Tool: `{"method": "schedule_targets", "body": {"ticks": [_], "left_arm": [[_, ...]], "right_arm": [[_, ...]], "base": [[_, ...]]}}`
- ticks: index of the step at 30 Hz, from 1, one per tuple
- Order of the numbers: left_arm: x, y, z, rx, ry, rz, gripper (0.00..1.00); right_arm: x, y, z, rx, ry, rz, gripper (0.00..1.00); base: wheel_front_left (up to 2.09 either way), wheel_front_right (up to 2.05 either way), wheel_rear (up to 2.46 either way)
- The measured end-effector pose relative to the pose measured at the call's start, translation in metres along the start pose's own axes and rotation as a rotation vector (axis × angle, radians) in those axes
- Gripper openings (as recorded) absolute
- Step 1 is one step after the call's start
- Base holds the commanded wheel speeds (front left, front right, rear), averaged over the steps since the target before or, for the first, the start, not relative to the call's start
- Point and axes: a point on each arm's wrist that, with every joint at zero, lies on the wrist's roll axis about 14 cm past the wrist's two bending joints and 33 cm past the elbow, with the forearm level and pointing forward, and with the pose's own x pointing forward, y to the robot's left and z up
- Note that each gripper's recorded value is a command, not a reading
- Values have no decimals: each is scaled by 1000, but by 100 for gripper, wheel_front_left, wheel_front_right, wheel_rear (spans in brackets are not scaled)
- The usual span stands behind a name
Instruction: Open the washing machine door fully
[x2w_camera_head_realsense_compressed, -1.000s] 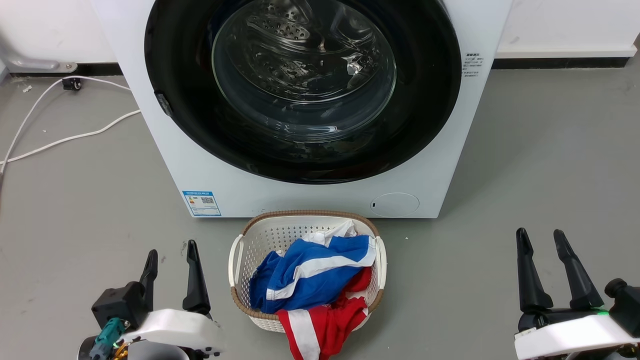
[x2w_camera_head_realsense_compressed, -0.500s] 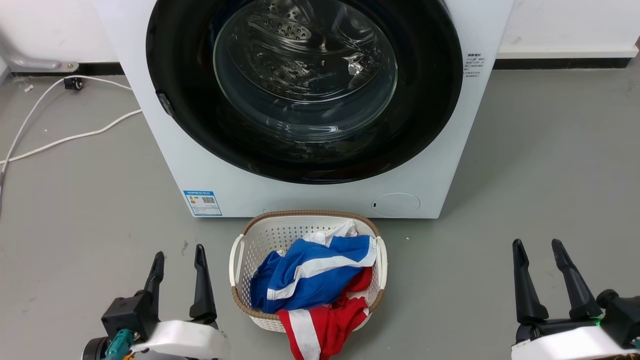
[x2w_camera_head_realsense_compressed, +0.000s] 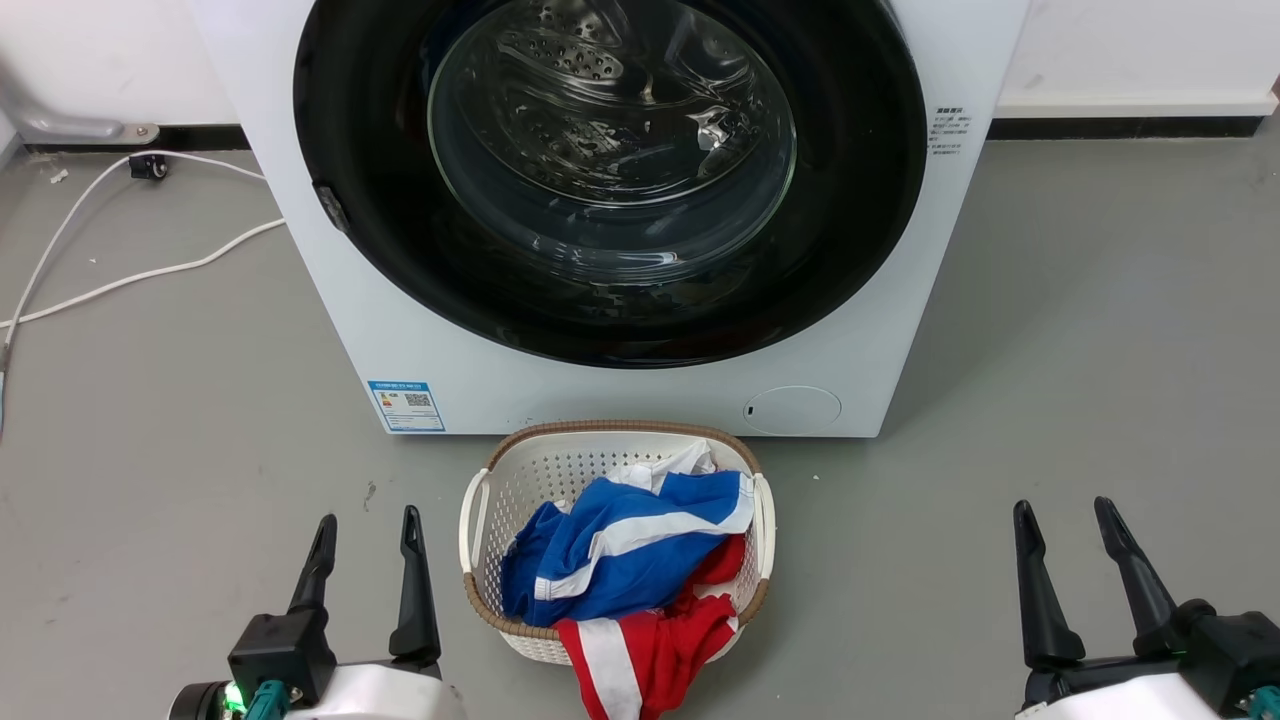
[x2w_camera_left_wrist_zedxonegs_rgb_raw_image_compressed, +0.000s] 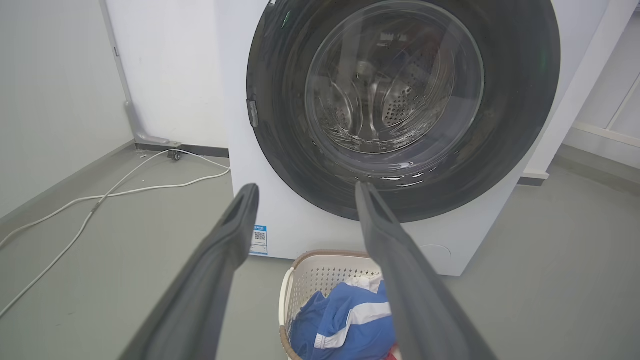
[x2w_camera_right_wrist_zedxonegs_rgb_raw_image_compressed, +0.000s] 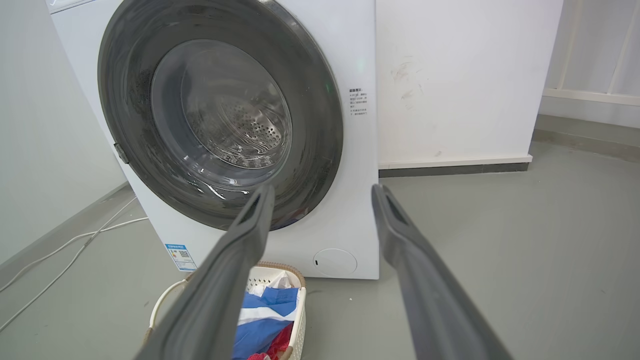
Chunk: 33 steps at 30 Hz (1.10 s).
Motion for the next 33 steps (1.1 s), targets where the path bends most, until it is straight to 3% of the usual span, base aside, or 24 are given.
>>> {"method": "schedule_targets", "body": {"ticks": [20,33], "left_arm": [[-6,-3,-3,98,-20,-25,100],[-8,1,-9,97,-4,-18,100]], "right_arm": [[-7,6,-4,-109,2,33,100],[-9,5,-10,-77,19,28,100]], "base": [[0,0,0],[0,0,0]]}}
